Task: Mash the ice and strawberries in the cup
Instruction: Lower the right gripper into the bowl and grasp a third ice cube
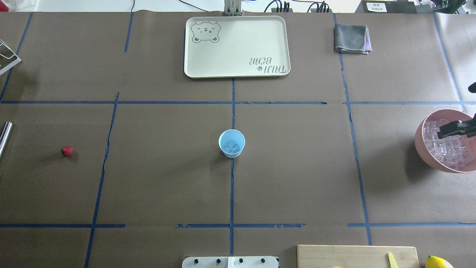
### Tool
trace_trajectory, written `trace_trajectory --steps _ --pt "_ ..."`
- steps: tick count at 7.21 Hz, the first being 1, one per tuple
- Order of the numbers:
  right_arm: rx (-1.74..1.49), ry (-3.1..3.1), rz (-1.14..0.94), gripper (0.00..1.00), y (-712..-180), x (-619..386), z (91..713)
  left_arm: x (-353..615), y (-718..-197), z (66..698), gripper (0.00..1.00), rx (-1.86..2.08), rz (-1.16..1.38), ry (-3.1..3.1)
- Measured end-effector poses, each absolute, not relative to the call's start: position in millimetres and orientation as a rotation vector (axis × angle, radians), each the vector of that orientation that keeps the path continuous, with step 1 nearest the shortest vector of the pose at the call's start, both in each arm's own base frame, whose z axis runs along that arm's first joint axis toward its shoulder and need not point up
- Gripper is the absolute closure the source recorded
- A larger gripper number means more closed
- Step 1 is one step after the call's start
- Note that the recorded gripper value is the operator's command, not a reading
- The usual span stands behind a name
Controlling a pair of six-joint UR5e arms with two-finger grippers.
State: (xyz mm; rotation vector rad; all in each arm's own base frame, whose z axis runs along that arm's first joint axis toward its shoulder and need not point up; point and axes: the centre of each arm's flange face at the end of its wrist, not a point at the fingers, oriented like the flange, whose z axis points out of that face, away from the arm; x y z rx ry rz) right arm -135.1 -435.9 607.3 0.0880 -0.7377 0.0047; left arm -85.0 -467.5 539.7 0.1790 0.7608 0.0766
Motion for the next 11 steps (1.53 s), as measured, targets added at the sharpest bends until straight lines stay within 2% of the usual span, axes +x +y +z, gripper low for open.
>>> trace_trajectory --steps 6,7,8,9,10,11 --pt "0.091 -0.732 0.004 0.23 -441.0 -137.5 607.4 -84.9 -467.3 537.7 0.0 0.183 0.078 0.76" --pt "0.089 -0.73 0.005 0.28 -442.9 -138.4 608.5 -84.9 -467.2 536.7 0.0 0.185 0.079 0.76" --pt "0.088 -0.729 0.005 0.53 -443.8 -138.8 609.4 -84.9 -467.2 536.4 0.0 0.185 0.079 0.76" --pt "0.088 -0.729 0.006 0.84 -444.1 -138.6 609.5 -84.9 -467.3 535.8 0.0 0.186 0.079 0.76" --pt "0.087 -0.73 0.006 0.99 -444.2 -138.6 609.4 -84.9 -467.4 534.5 0.0 0.189 0.08 0.76" --pt "0.086 -0.733 0.003 1.0 -444.0 -138.8 608.8 -84.9 -467.4 533.2 0.0 0.191 0.081 0.76"
